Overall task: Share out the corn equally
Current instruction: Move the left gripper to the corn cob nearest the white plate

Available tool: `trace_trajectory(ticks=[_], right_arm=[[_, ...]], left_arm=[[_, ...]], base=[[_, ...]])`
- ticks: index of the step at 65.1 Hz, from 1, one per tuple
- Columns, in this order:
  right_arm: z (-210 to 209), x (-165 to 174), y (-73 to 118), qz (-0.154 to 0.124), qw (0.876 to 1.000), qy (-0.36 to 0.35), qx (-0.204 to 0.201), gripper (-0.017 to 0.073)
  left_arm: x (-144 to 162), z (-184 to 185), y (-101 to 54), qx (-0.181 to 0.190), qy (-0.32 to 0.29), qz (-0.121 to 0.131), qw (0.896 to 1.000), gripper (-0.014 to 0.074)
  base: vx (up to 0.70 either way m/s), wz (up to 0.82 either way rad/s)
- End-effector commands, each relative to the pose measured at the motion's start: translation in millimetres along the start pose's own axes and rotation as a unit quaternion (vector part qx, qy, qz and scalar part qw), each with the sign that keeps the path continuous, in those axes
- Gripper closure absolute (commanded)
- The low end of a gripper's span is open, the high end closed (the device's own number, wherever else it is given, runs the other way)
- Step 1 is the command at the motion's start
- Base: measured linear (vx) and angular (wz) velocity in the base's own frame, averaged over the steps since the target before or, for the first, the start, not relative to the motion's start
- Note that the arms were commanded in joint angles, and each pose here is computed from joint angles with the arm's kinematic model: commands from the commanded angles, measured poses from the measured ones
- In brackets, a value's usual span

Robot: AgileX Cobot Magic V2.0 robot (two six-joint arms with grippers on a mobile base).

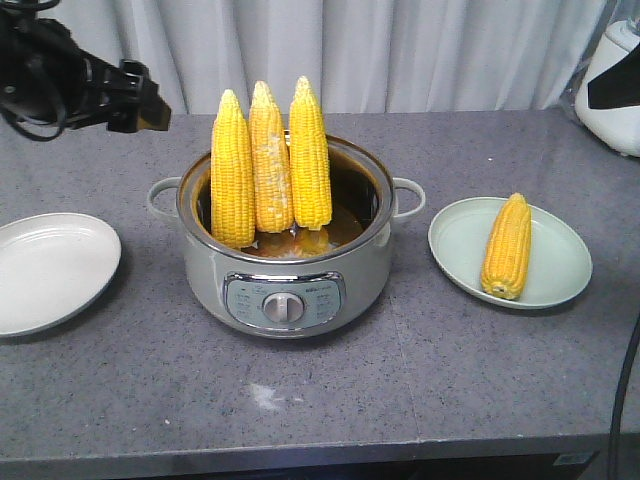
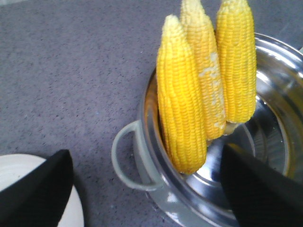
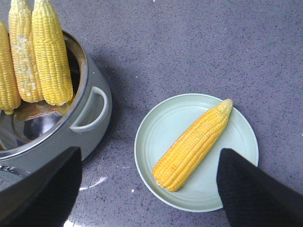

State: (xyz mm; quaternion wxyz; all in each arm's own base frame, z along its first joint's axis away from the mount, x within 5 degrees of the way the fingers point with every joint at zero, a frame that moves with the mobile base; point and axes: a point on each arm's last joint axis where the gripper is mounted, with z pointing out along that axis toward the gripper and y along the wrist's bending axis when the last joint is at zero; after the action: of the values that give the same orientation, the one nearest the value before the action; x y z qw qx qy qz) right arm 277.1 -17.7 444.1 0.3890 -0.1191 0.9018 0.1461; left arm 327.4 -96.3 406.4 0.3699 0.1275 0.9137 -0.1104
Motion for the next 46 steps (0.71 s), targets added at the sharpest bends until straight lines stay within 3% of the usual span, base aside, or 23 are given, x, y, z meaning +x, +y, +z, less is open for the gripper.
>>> trace_trajectory(ticks=[1,7,46], right_arm=[[-16.0,-8.5,9.6,-0.012,0.999,-0.049,0.003,-0.0010],[-16.0,-8.3,9.7,-0.013,0.999,-0.048,0.002,-0.0010],[-16.0,-8.3,9.7,-0.013,0.999,-0.048,0.002,-0.0010]], left_arm=[[-22.5,-6.7,-12.7,0.017,-0.059,0.019,0.998,0.0001],[-31.0,10.5,-17.3,0.022,-0.055,0.038,0.998,0.0001],[-48.5,68.5,-15.4,0.037,-0.070,0.017,0.997,0.0001]], base=[[0.00,0.00],[0.00,0.00],[0.00,0.00]])
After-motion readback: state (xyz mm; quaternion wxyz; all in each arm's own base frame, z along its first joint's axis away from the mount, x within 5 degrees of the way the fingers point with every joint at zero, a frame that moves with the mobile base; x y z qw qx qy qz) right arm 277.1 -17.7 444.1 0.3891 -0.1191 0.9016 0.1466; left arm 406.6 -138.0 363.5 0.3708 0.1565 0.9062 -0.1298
